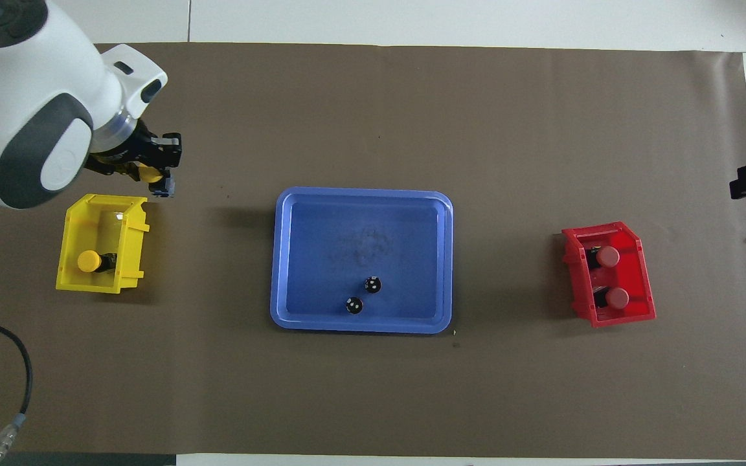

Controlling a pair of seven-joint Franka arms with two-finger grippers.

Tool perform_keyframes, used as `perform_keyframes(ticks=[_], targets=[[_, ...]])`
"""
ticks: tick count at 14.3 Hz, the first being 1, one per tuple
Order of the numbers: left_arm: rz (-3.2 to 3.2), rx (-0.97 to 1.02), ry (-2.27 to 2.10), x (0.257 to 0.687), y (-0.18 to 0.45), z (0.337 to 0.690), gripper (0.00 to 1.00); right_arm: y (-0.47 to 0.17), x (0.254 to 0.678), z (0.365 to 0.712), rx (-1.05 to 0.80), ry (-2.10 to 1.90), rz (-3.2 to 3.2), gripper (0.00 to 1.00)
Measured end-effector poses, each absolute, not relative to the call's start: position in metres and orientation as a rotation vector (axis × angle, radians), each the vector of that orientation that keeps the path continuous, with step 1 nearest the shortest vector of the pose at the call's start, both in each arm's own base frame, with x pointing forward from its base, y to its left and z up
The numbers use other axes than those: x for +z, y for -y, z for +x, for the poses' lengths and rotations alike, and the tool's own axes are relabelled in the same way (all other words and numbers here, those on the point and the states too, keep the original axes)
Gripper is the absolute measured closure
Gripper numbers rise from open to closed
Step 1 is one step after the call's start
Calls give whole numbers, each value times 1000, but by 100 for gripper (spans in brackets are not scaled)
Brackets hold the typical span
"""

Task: Sort red and yellow buttons by color
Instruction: 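Lower the yellow button into the yellow bin and open the left gripper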

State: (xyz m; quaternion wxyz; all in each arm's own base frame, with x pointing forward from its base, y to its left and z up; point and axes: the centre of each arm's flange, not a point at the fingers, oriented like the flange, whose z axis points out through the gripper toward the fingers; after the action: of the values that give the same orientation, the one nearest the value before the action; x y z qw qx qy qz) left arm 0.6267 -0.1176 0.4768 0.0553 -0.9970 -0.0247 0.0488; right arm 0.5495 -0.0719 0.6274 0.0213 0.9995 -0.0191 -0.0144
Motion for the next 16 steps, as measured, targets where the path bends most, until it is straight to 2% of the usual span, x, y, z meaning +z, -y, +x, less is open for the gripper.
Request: perform_keyframes(ticks=[2, 5, 12, 16], targets=[[-3052, 156, 33, 467, 59, 637, 59, 76, 627, 549, -50, 71, 3098, 0], [-3076, 140, -6, 454, 16, 636, 59, 70, 625, 546, -93, 57, 3100, 0], [-3064, 202, -103, 419, 10, 593, 59, 69, 625, 545, -100, 52, 3100, 0], [-3074, 146, -108, 406, 7, 583, 59, 69, 625, 545, -101, 53, 3100, 0]])
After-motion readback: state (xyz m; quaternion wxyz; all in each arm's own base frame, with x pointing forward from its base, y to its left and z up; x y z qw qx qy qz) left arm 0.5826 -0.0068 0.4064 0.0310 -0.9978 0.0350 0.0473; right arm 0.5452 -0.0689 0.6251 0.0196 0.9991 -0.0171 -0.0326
